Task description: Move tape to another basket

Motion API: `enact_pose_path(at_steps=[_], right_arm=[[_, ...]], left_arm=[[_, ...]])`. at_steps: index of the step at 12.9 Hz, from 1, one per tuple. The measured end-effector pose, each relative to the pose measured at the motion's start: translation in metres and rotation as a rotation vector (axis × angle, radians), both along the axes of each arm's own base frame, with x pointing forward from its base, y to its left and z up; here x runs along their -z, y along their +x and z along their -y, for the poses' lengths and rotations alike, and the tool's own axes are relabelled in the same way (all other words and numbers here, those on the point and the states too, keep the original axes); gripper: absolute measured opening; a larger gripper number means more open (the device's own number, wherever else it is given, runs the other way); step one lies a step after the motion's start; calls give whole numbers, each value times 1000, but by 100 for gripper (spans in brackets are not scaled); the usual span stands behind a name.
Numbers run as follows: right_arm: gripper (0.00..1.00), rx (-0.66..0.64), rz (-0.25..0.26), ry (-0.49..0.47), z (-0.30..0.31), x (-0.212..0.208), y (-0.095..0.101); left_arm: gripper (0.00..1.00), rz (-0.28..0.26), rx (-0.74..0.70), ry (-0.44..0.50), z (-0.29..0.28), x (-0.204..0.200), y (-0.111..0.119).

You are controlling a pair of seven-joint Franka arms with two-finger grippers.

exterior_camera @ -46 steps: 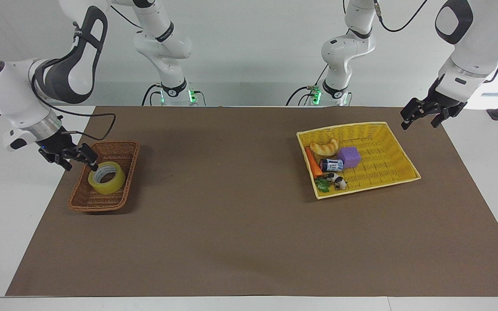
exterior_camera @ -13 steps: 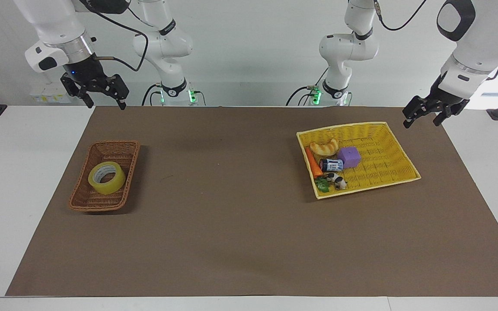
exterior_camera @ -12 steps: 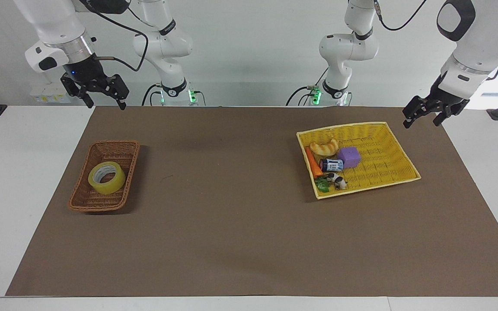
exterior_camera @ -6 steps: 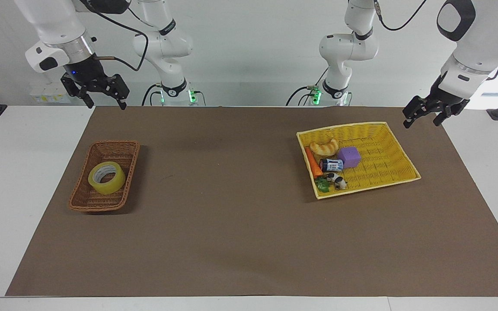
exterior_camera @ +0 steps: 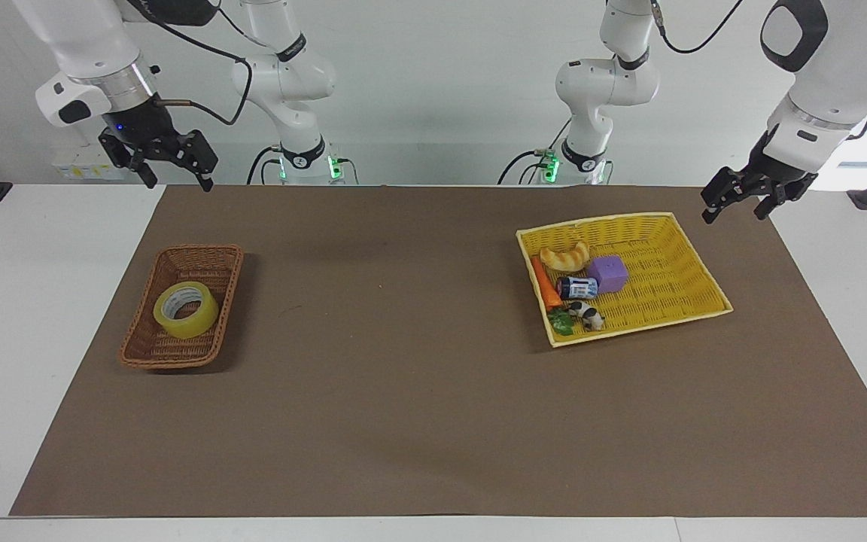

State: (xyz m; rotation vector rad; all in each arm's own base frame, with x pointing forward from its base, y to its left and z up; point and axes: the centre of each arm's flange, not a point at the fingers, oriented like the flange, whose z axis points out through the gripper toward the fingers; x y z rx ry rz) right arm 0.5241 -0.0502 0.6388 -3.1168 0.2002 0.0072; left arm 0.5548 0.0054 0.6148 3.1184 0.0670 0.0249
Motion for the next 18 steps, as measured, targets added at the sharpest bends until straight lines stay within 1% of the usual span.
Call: enact_pose_path(at_steps=[15, 18], right_arm=[[100, -2, 6, -1, -1, -3, 0], [100, -4, 3, -19, 0, -2, 0]], left_arm=[[100, 0, 0, 0, 0, 0, 0], [100, 0, 0, 0, 0, 0, 0]])
